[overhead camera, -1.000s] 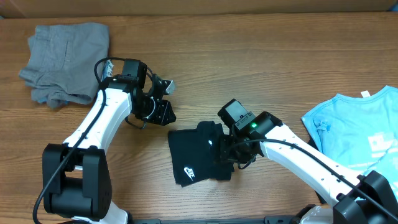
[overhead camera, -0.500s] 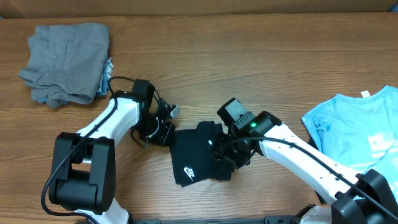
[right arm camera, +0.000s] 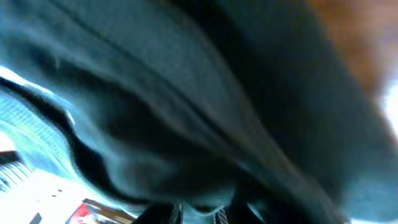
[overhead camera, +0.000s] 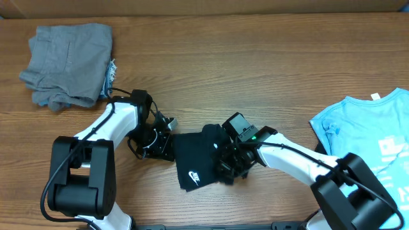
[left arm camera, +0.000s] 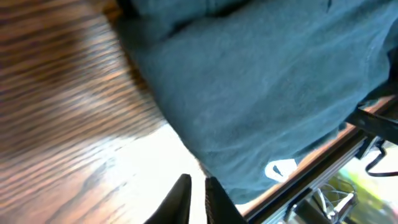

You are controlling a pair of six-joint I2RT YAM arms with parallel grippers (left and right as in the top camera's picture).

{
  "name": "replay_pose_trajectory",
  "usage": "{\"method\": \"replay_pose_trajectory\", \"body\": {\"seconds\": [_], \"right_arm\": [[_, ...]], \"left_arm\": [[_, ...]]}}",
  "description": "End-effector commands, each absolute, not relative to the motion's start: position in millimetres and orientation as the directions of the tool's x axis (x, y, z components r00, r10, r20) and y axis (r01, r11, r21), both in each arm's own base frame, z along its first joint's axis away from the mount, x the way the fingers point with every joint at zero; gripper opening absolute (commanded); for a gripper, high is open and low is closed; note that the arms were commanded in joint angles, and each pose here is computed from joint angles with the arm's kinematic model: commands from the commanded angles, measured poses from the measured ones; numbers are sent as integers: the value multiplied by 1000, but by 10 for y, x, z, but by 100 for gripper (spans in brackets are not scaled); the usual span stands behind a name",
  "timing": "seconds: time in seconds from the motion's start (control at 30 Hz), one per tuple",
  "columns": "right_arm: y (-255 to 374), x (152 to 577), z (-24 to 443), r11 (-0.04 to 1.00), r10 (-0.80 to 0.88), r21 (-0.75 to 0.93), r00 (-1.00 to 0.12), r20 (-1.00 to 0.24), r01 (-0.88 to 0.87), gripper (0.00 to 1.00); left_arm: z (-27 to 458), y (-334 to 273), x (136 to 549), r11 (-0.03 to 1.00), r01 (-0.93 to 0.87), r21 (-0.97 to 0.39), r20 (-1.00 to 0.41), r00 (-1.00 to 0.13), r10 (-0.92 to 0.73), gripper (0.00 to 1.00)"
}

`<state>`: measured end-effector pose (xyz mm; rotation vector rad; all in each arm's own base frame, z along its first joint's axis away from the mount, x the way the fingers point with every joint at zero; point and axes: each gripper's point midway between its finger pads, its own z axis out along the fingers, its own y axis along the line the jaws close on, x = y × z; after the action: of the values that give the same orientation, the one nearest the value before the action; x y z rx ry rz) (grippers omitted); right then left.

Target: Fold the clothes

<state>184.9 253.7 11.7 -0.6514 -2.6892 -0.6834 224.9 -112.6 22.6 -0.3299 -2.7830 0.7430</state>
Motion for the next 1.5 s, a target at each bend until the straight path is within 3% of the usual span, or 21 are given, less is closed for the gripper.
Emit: {"method": "replay_pose_trajectory", "body": {"seconds": [0.0,0.1,0.23,0.4,0.5,0.73,0.83,0.93,1.03,1.3,1.47], "right_arm": [[2637,1978,2,734,414,384,-817,401,560,18],[2444,2239,-176,665,520,350,-745,417,660,17],[2064,2690,-199,618,600,393,-731,325,681,13],[1802,3381,54,698,479,579,-876,61,422,10],[1734,3511,198,758,368,591,-929,-37,276,10],[1676,3273,289,847,225,492,-974,13,202,11],[1325,3005,135,894,339,276,-936,97,353,11],[1050,2885,81,896,415,129,-905,97,425,10],[890,2833,89,884,452,77,-886,102,460,9],[960,2890,257,871,427,208,-895,128,445,15],[1110,2861,303,880,343,291,-926,158,375,16]], "left_arm": [[345,-1176,2418,827,137,-546,145,-956,254,17],[471,-1189,2547,825,151,-544,119,-960,254,27],[553,-1198,2675,825,173,-538,81,-964,255,38],[555,-1216,2839,824,197,-531,19,-970,244,49],[549,-1239,2914,824,206,-528,-11,-972,236,52],[577,-1362,3202,804,260,-535,-139,-966,220,56],[623,-1480,3408,792,288,-538,-223,-955,196,60],[673,-1590,3577,783,332,-527,-303,-933,192,61],[732,-1736,3727,772,387,-504,-385,-901,200,64],[625,-1692,4102,898,379,-224,-498,-836,229,67],[462,-1735,4246,899,385,-209,-522,-821,231,65]]}}
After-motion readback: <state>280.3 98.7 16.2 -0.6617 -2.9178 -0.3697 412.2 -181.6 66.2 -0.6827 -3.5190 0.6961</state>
